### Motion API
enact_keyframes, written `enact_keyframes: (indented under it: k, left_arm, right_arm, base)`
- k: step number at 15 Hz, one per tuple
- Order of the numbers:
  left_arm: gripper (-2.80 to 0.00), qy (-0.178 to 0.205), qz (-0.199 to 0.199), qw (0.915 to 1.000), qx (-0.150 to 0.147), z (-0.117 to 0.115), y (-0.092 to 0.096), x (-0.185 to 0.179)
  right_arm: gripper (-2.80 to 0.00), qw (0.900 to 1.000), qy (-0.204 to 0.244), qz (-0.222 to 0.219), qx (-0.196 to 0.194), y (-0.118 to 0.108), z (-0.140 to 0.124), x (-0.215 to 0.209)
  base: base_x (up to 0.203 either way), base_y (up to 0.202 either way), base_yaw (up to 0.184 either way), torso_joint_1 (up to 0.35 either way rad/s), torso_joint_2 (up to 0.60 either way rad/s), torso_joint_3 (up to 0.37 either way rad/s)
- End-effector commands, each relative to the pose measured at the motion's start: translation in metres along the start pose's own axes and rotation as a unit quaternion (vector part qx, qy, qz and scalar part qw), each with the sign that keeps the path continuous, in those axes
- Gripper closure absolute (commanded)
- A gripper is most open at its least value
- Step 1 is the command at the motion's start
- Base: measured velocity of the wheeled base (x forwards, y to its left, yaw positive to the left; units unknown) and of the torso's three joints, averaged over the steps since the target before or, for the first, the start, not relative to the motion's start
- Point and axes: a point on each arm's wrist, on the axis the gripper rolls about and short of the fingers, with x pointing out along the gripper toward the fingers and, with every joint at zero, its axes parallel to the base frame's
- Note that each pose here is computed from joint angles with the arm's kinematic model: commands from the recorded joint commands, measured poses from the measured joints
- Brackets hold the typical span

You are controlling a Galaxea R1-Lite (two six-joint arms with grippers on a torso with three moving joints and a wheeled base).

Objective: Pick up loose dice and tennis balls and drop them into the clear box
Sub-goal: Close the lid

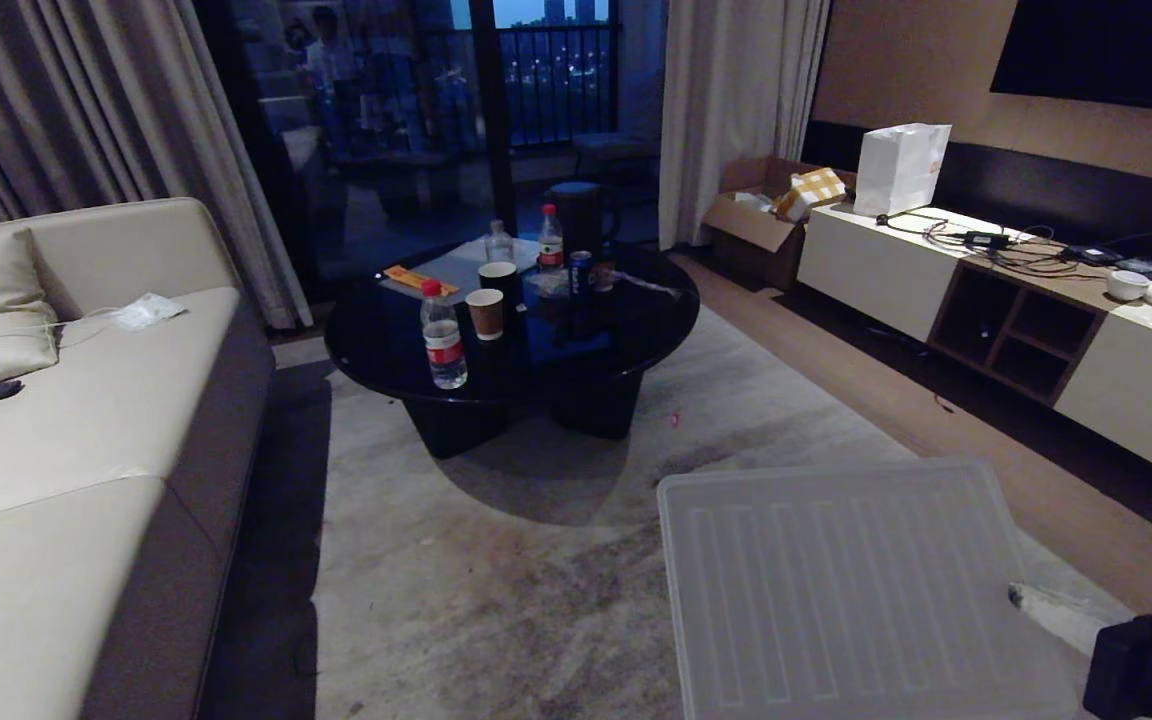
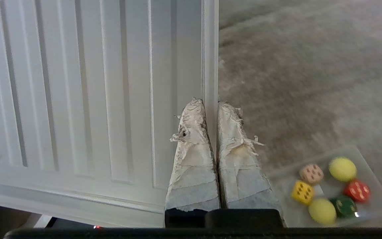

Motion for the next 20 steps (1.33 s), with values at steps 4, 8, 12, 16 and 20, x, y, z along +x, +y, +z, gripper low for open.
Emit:
enact_keyframes:
  k: [4, 8, 12, 16, 20]
  left_arm:
    - [0.00, 0.000, 0.000, 1.0000, -0.001, 0.0000, 0.0000, 0.0000]
    - [0.00, 0.000, 0.000, 1.0000, 0.001, 0.0001, -0.0001, 0.0001]
    - [0.00, 0.000, 0.001, 1.0000, 0.000, 0.0001, 0.0000, 0.0000]
    - [0.00, 0.000, 0.001, 1.0000, 0.000, 0.0000, 0.0000, 0.0000]
    - [0.00, 0.000, 0.001, 1.0000, 0.000, 0.0001, 0.0000, 0.0001]
  right_arm:
    - [0.00, 1.000, -0.006, 0.006, -0.002, 0.0005, 0.0023, 0.0001]
    - [0.00, 1.000, -0.005, 0.005, 0.000, 0.0002, 0.0008, -0.0008]
    - [0.00, 1.000, -0.004, 0.006, 0.001, 0.0004, 0.0007, -0.0008]
    - [0.00, 1.000, -0.003, 0.006, 0.001, 0.0003, 0.0003, -0.0007]
    - [0.00, 1.000, -0.003, 0.011, 0.001, 0.0006, 0.0005, -0.0006]
  base:
    - [0.002, -0.005, 0.130, 0.003, 0.00, 0.001]
    - [0.000, -0.003, 0.081, 0.002, 0.00, 0.002]
    - [0.000, 0.000, 0.000, 0.000, 0.00, 0.000]
    - [0.000, 0.000, 0.000, 0.000, 0.00, 0.000]
    - [-0.001, 0.000, 0.013, -0.001, 0.00, 0.001]
